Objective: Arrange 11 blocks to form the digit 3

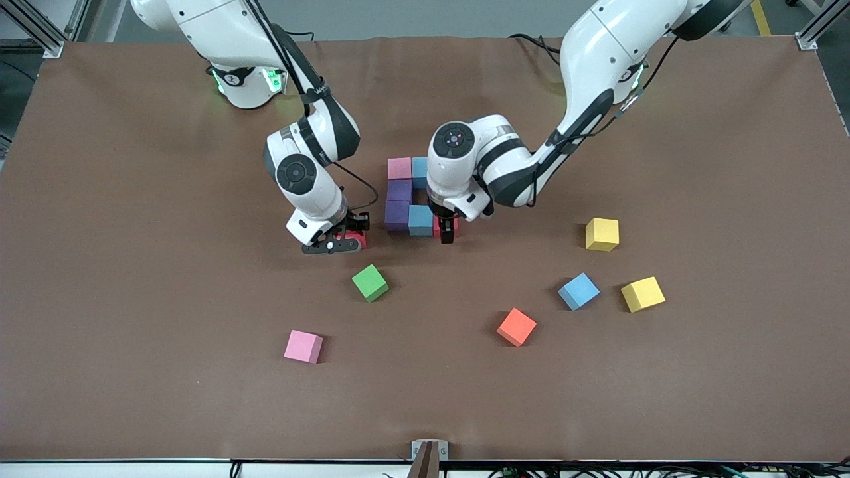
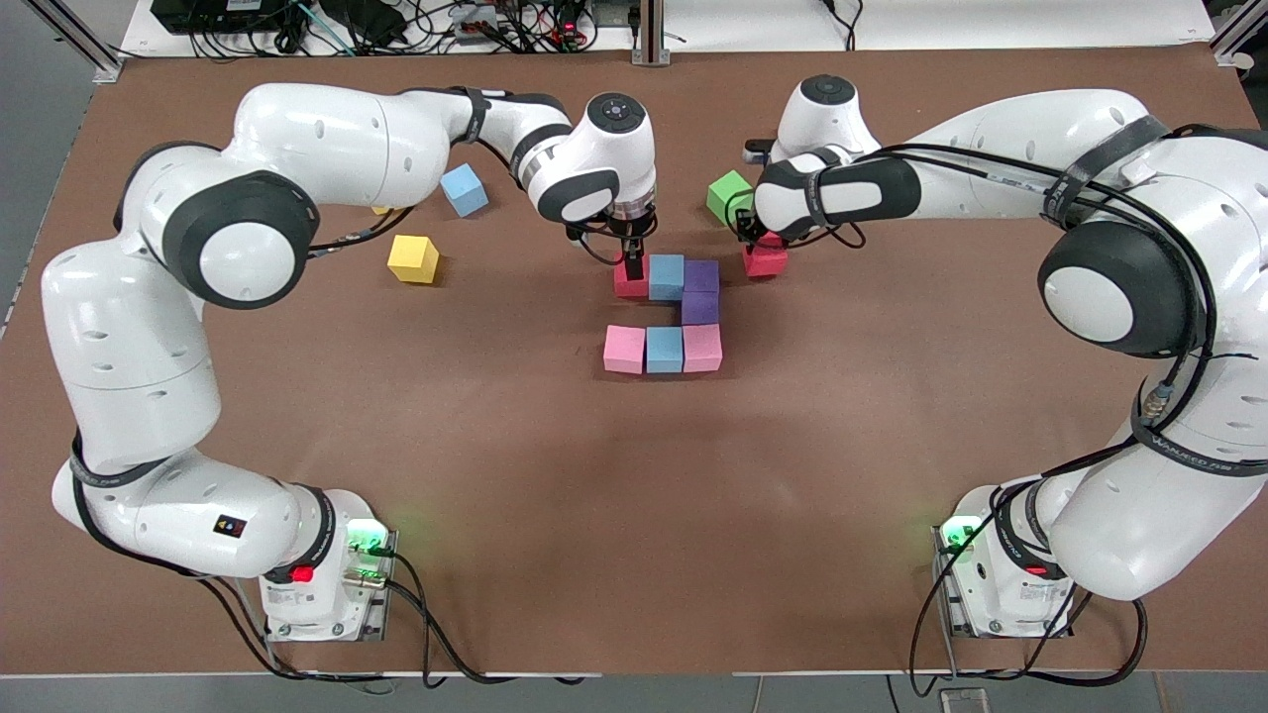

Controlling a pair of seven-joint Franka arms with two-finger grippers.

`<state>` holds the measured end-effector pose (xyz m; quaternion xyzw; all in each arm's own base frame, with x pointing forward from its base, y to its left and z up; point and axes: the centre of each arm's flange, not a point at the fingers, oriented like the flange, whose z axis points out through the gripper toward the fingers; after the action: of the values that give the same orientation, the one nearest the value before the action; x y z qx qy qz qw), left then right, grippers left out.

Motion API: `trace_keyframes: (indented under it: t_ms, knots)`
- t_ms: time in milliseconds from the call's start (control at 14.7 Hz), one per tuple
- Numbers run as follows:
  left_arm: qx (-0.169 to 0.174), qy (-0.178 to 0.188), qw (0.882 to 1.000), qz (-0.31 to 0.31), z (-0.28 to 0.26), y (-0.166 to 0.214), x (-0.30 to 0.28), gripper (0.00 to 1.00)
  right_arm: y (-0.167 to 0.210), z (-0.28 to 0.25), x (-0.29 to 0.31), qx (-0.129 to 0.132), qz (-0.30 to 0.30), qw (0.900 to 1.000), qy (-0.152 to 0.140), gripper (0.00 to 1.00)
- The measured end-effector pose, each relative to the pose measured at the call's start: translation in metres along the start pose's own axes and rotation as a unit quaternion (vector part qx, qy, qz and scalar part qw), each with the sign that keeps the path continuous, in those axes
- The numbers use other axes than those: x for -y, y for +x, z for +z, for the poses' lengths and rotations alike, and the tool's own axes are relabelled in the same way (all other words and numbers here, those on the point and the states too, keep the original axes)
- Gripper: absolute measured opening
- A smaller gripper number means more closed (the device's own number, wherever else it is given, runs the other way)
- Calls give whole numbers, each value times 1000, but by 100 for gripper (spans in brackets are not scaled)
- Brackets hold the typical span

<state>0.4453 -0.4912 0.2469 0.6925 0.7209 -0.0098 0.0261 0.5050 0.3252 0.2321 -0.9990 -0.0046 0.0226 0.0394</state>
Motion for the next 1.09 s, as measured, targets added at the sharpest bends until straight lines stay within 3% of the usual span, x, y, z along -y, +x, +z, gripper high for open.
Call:
trace_keyframes:
  t_ms: [339,611,882,1086]
  knots:
    - [-3,17,999,50,-44,18,-2,100,15,-22,13,-17,37,999,15,56]
    - [-2,-1,991,134,-71,60,-48,100,23,-8,24,-15,57,998,14,56]
    - [-4,-17,976,219,-92,113,-102,100,38,8,55,-23,77,997,20,56]
    - [-12,-13,953,302,-95,148,-130,100,59,10,66,-37,82,995,29,56]
